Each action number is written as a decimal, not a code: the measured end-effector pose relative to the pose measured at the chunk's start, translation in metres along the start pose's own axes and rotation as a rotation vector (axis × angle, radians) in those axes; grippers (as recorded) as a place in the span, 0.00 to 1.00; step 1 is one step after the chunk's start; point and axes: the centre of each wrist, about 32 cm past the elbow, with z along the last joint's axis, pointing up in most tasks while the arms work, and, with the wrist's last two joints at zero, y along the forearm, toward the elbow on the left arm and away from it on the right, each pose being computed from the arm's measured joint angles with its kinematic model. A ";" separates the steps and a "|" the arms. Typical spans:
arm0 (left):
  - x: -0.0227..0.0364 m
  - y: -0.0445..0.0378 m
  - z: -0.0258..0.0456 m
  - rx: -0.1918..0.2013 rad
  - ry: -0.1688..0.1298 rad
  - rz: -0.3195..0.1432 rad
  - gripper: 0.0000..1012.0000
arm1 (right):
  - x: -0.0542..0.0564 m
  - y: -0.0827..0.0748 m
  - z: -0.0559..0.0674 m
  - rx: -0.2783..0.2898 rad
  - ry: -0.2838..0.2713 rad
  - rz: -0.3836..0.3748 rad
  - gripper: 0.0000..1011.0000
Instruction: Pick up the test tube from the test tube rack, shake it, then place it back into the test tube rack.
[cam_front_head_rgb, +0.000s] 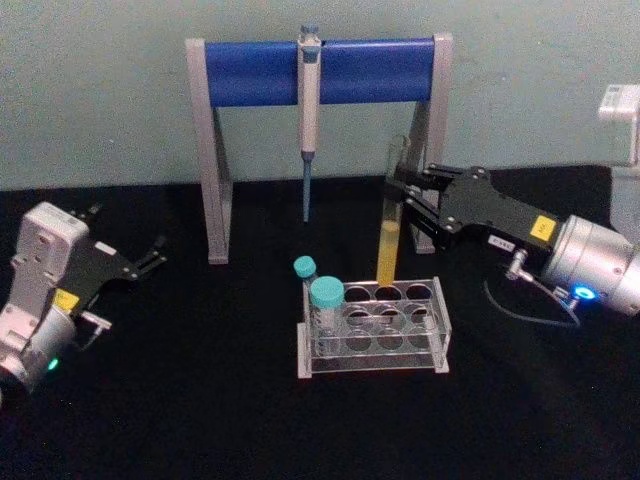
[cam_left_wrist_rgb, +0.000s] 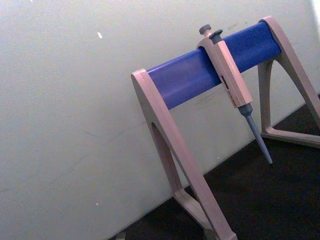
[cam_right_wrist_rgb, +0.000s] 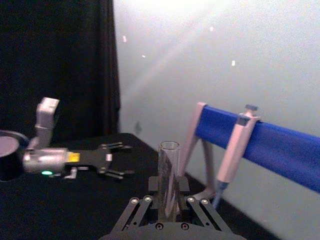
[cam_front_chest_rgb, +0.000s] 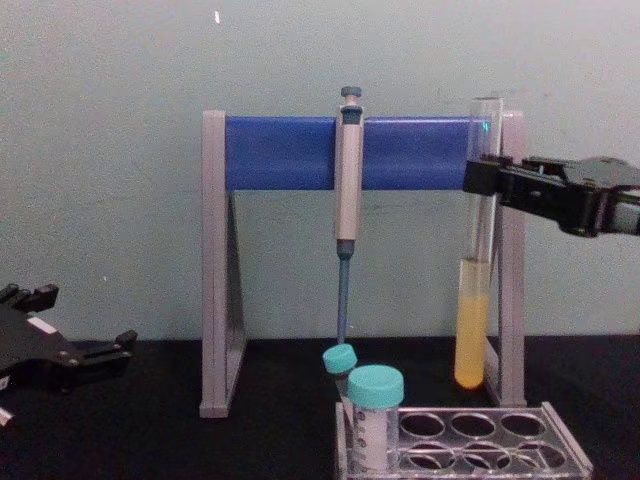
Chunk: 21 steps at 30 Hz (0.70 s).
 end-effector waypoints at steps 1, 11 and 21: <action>0.0000 0.0000 0.0000 0.000 0.000 0.000 0.99 | 0.000 -0.001 0.000 0.001 0.009 0.007 0.23; 0.0000 0.0000 0.0000 0.000 0.000 0.000 0.99 | 0.000 -0.026 0.006 -0.034 0.039 0.048 0.23; 0.0000 0.0000 0.0000 0.000 0.000 0.000 0.99 | 0.008 -0.051 0.015 -0.098 -0.015 -0.033 0.23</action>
